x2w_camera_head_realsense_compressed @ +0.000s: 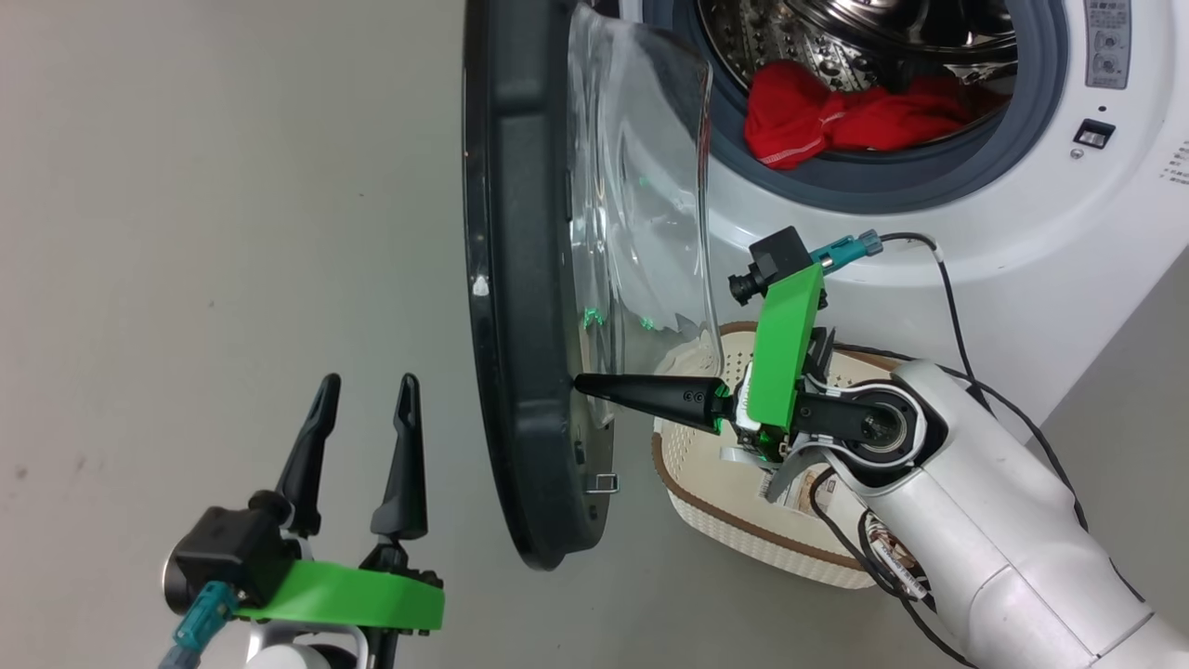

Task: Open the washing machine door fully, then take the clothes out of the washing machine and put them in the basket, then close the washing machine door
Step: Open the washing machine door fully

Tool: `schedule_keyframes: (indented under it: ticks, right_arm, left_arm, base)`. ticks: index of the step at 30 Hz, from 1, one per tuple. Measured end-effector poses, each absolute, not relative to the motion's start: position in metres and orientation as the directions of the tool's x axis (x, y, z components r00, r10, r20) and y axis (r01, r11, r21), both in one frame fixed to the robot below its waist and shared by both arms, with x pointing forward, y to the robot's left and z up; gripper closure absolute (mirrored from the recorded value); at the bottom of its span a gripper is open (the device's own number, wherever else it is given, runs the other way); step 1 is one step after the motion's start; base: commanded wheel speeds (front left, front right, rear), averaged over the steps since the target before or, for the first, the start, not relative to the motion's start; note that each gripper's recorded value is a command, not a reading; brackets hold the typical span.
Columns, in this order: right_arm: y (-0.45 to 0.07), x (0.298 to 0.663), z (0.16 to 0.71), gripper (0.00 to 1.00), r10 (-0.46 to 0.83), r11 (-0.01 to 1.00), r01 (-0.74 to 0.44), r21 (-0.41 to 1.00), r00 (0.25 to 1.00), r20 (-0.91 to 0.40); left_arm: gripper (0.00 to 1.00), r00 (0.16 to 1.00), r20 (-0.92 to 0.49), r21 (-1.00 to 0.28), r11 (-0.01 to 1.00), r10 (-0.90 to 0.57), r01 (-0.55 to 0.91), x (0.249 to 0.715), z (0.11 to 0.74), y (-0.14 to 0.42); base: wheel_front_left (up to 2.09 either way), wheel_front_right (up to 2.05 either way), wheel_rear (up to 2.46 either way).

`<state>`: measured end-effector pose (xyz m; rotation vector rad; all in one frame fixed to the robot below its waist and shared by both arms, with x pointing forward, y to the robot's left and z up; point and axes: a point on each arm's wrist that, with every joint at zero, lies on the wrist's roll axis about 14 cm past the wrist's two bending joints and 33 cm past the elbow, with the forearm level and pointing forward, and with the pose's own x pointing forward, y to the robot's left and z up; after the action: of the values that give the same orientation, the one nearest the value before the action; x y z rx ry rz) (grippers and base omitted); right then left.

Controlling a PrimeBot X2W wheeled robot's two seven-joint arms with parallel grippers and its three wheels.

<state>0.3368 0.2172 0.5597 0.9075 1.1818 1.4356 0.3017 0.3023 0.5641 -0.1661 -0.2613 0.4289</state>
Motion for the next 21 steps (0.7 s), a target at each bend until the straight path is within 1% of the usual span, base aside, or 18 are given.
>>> schedule_keyframes:
  ticks: [3,4,5,6,10,13,15,21]
  right_arm:
    - [0.217,0.342,0.558,1.0,0.986,0.025,-0.261,0.965,-0.155,-0.067]
    - [0.216,0.344,0.558,0.8,0.988,0.035,-0.276,0.961,-0.138,-0.075]
    - [0.216,0.346,0.558,0.28,0.989,0.04,-0.285,0.958,-0.124,-0.078]
    - [0.216,0.346,0.558,0.0,0.989,0.04,-0.285,0.958,-0.124,-0.078]
    - [0.21,0.357,0.56,0.0,0.995,0.071,-0.353,0.933,-0.042,-0.092]
    - [0.199,0.368,0.559,0.0,0.994,0.107,-0.418,0.902,0.043,-0.098]
    - [0.191,0.372,0.555,0.0,0.991,0.13,-0.442,0.887,0.09,-0.101]
    - [0.162,0.39,0.541,0.0,0.95,0.262,-0.581,0.771,0.294,-0.102]
  left_arm:
    - [0.0,0.876,0.217,-0.216,0.896,0.431,-0.387,0.3,0.565,0.302]
    - [0.0,0.876,0.216,-0.217,0.896,0.431,-0.387,0.3,0.564,0.302]
    - [0.0,0.876,0.215,-0.219,0.896,0.431,-0.387,0.299,0.564,0.302]
    - [0.0,0.876,0.215,-0.219,0.896,0.431,-0.387,0.299,0.564,0.302]
    - [0.0,0.878,0.2,-0.224,0.893,0.435,-0.391,0.295,0.558,0.302]
    - [0.0,0.881,0.203,-0.22,0.897,0.426,-0.383,0.295,0.558,0.301]
    - [0.0,0.885,0.203,-0.219,0.9,0.419,-0.376,0.295,0.557,0.3]
    - [0.0,0.891,0.203,-0.202,0.908,0.405,-0.367,0.293,0.556,0.298]
  base:
    - [0.0,0.0,0.0]
    - [0.0,0.0,0.0]
    - [0.0,0.0,0.0]
    - [0.0,0.0,0.0]
    - [0.0,0.0,0.0]
    - [0.0,0.0,0.0]
    - [0.0,0.0,0.0]
    - [0.0,0.0,0.0]
